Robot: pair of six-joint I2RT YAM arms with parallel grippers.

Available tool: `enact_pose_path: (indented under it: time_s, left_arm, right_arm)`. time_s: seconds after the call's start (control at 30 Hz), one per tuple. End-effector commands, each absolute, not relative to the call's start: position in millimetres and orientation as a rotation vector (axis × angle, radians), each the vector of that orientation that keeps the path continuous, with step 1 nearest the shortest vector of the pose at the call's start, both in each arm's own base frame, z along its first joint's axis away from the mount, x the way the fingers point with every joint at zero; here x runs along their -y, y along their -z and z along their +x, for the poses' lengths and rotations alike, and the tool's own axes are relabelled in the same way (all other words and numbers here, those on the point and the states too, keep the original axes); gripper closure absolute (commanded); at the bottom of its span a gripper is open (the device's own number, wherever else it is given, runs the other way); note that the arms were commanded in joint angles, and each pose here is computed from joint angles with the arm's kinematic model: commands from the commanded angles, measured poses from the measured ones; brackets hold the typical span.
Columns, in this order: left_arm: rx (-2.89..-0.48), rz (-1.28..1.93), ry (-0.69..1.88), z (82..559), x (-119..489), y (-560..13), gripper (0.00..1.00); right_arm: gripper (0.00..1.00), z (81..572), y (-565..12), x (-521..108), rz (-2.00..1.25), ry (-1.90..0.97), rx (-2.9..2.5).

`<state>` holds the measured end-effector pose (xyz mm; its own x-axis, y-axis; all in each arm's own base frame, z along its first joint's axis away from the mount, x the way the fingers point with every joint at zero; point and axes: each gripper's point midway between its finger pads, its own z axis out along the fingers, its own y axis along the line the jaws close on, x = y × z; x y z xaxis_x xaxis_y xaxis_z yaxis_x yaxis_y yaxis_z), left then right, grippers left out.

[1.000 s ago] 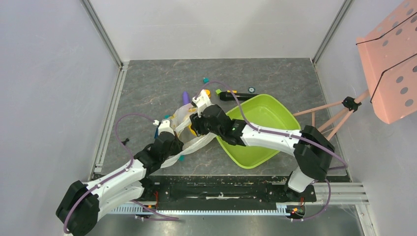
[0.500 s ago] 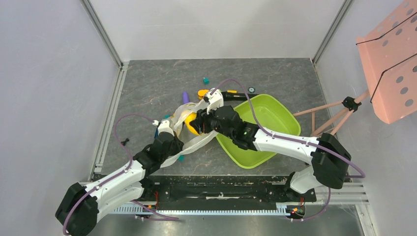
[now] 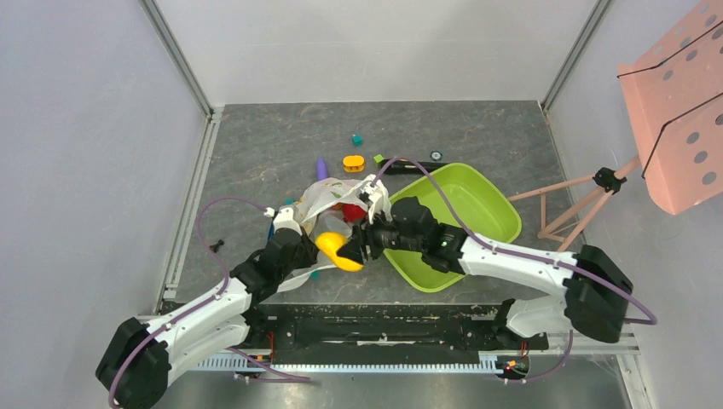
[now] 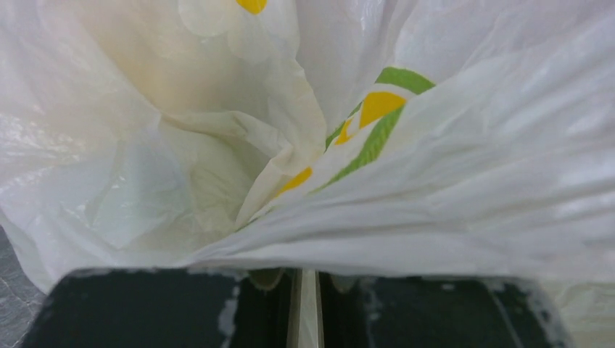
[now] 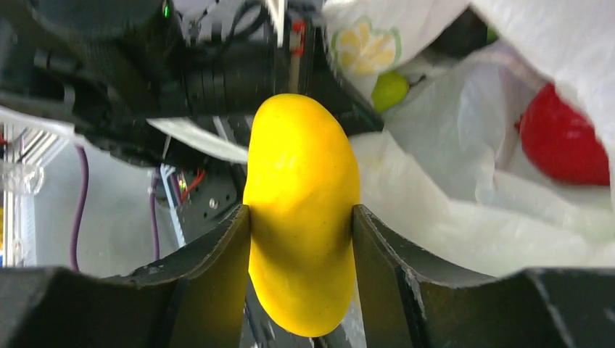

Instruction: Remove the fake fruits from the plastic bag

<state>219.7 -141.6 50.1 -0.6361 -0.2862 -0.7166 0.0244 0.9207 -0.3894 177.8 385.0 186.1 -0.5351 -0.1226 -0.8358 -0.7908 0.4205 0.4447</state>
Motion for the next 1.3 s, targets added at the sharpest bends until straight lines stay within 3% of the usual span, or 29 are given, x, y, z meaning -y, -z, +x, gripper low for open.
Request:
enact_pose_path:
  time_s: [0.0, 0.47, 0.9, 1.1, 1.27]
  left_arm:
    - [-2.154, -0.229, 0.488, 234, 147, -73, 0.83]
    - [-2.104, -0.273, 0.452, 233, 133, -87, 0.71]
    - [-2.108, -0.254, 0.487, 233, 140, -91, 0.71]
    - [-2.121, -0.226, 0.509, 238, 150, -97, 0.72]
    - [-2.117, -0.229, 0.499, 240, 149, -101, 0.70]
  right_arm:
    - [0.83, 158, -195, -356, -0.837, -1.124, -1.907]
    - [0.82, 186, -183, -235, -0.524, -0.685, -1.990]
    - [0.79, 125, -175, -286, -0.910, -1.096, -1.853]
    - [0.79, 109, -168, -306, -0.978, -1.040, -1.877]
    - [0.80, 128, -166, -280, -0.827, -0.870, -1.943]
